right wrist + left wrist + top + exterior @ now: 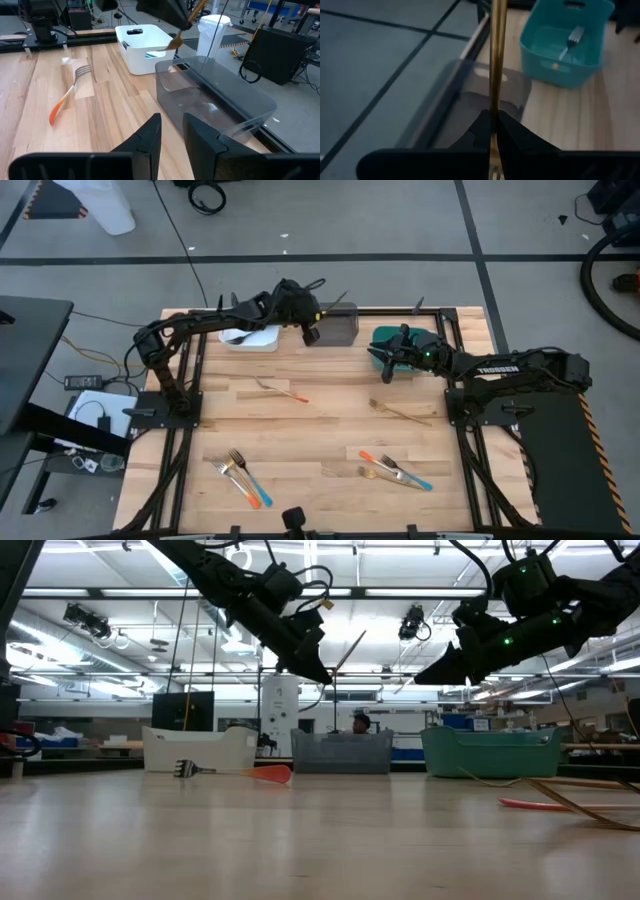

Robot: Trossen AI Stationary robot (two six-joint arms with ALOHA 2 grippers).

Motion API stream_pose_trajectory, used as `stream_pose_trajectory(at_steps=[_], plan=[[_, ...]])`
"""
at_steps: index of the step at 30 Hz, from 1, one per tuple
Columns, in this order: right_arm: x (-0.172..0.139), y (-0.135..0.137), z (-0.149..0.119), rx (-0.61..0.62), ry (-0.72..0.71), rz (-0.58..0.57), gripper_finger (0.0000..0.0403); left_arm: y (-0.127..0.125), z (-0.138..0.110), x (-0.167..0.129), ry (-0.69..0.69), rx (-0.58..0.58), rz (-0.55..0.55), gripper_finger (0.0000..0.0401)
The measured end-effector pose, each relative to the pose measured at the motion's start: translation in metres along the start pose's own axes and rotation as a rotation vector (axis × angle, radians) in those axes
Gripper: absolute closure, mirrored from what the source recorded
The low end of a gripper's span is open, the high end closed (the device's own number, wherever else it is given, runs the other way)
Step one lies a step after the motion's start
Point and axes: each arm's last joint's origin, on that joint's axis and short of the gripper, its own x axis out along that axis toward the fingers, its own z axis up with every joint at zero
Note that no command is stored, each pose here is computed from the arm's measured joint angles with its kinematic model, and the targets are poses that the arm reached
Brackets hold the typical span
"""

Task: Sort silverware by color (type)
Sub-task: Put the gold fork into the black bin

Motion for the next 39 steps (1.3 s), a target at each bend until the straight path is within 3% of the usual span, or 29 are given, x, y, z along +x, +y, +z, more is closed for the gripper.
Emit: stream_pose_trajectory(at_steps=[19,31,39], plan=[[0.000,0.001,0.001,0.000,-0.014,0.003,0.0312,0.018,-0.026,0.035,0.035,-0.096,0.055,0.0378],[0.000,0.001,0.001,-0.002,-0.008,0.012,0.0312,0.019,-0.041,0.058,0.159,-0.112,0.038,0.0378],[0.000,0.001,0.001,-0.002,-0.009,0.012,0.0312,0.014,-0.051,0.058,0.262,-0.123,0.016,0.0378]])
